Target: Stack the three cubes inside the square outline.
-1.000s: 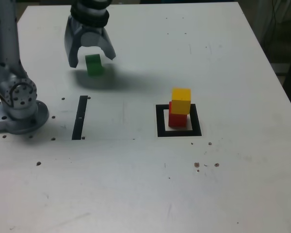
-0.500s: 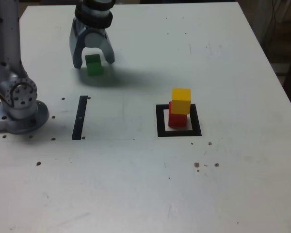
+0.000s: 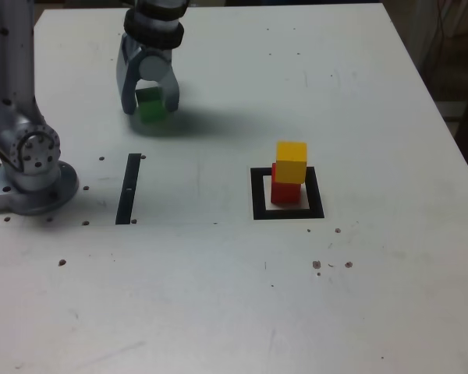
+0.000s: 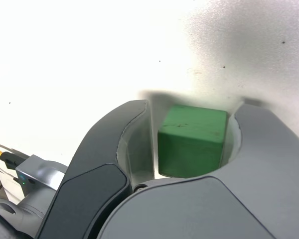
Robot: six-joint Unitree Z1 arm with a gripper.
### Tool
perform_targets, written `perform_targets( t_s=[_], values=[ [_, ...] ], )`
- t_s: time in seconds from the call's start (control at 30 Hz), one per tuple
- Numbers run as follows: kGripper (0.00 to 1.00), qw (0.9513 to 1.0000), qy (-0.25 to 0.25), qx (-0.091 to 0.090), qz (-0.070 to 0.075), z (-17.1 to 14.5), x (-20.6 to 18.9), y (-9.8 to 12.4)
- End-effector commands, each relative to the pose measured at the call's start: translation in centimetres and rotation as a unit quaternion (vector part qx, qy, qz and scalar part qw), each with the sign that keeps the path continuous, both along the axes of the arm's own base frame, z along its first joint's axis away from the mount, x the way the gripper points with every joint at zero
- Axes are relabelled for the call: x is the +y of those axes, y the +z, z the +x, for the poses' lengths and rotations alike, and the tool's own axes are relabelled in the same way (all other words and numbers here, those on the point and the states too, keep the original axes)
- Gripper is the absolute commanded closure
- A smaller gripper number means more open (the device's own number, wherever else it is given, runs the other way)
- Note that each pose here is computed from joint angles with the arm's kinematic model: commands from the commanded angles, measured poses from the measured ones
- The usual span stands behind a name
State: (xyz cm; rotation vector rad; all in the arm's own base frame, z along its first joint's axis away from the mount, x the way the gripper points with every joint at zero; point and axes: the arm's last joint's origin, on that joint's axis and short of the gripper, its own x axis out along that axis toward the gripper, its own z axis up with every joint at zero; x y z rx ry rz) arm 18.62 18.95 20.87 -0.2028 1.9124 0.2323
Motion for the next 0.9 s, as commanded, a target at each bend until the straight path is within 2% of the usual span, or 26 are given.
perform_targets(
  t_s=[0.0, 0.13, 0.33, 0.53, 0.63, 0.73, 0.87],
  values=[
    [0.68, 1.0000, -0.002, -0.004, 0.000, 0.1, 0.1, -0.1],
    [0.80, 0.9999, -0.004, -0.014, 0.005, 0.0, 0.0, 0.2],
    [0.85, 0.9996, -0.006, -0.025, 0.006, -0.1, -0.2, 0.7],
    [0.87, 0.9973, -0.023, -0.070, 0.005, 0.2, -1.4, 3.0],
    [0.87, 0.9956, -0.036, -0.086, -0.004, 0.9, -2.5, 4.7],
    [0.87, 0.9948, -0.054, -0.085, -0.015, 2.2, -4.1, 6.9],
    [0.87, 0.9934, -0.084, -0.078, -0.004, 4.4, -6.5, 9.9]
  ],
)
